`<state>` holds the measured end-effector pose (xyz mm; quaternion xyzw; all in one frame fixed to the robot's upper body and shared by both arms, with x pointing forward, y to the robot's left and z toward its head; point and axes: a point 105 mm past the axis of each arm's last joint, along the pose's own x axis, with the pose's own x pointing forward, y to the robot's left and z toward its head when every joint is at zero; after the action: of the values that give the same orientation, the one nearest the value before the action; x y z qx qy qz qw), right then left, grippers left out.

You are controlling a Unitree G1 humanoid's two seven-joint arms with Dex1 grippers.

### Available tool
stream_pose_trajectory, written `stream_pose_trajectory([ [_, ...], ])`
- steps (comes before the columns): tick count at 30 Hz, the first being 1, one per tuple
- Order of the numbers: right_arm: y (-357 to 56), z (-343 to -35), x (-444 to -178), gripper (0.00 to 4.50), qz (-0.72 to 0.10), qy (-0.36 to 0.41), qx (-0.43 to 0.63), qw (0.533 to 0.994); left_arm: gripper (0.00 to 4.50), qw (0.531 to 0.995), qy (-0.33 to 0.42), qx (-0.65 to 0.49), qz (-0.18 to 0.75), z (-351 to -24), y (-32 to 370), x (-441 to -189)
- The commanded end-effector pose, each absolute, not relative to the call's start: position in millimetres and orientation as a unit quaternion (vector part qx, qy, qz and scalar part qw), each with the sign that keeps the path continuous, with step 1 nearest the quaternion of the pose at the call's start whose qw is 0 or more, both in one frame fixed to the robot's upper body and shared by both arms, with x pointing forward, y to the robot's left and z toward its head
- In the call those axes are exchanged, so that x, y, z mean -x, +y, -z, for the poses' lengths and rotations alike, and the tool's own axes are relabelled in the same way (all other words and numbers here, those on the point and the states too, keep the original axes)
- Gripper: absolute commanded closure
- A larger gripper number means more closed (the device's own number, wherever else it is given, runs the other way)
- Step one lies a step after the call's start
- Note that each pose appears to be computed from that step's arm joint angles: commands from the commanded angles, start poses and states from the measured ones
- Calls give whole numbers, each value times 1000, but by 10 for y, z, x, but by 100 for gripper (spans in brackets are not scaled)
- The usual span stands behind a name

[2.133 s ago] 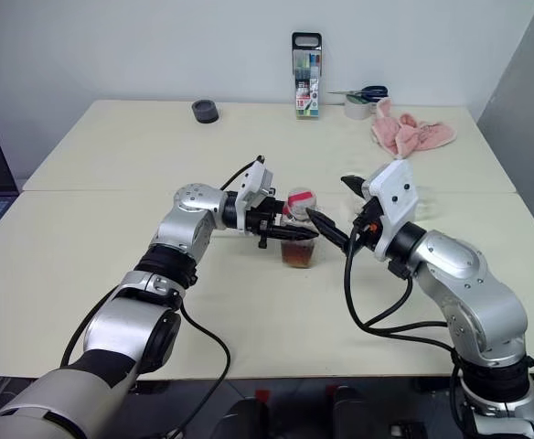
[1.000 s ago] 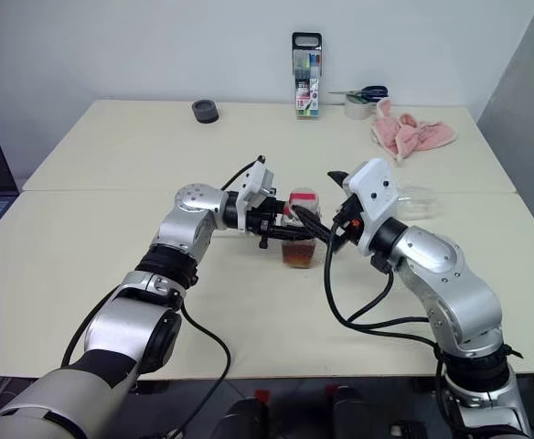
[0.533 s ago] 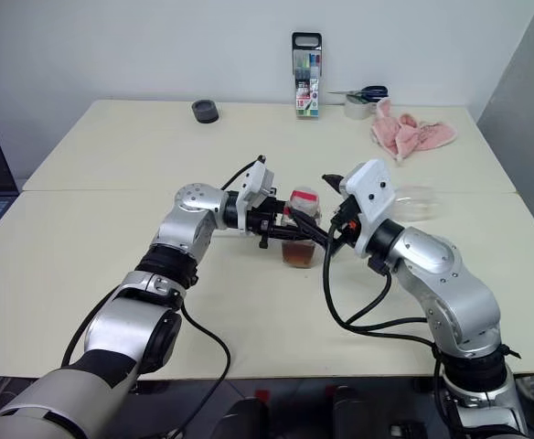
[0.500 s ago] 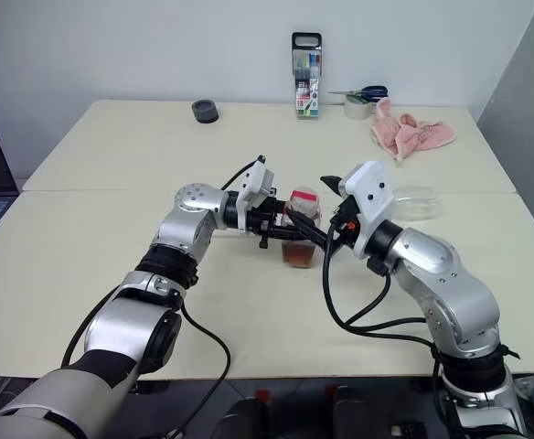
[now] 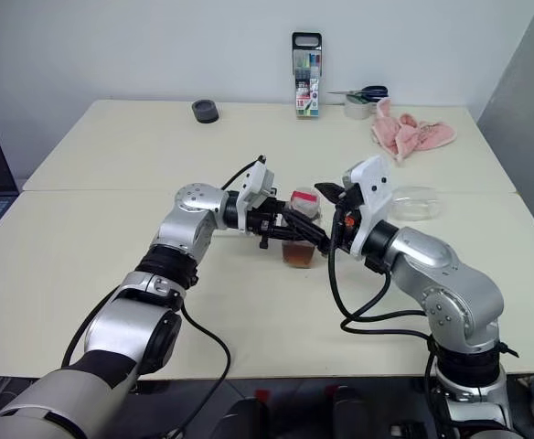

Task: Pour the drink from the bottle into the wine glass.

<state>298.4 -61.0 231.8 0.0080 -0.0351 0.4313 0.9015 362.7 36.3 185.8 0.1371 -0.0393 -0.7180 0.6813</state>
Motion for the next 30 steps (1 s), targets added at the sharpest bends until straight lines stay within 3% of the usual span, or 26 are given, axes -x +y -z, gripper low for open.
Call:
stream_pose_trajectory([
  [1,-614,-2432,-2961,21,-436,-54,-18,898,283,675,-63,-147,720,-1968,323,-3598],
  [7,-588,-2456,-2996,21,-431,-61,-17,900,283,676,-64,-146,720,-1966,317,-3592],
  [11,-577,-2457,-3003,109,-428,-67,0,901,283,677,-63,-146,719,-1964,317,-3593],
  [16,-557,-2461,-2984,275,-431,-81,20,899,283,677,-62,-146,718,-1962,319,-3594],
  [24,-576,-2515,-2911,279,-418,-142,127,888,284,685,-60,-142,712,-1949,352,-3606],
  [30,-923,-2705,-2837,279,-358,-183,76,912,284,727,-51,-122,673,-1949,520,-3731],
])
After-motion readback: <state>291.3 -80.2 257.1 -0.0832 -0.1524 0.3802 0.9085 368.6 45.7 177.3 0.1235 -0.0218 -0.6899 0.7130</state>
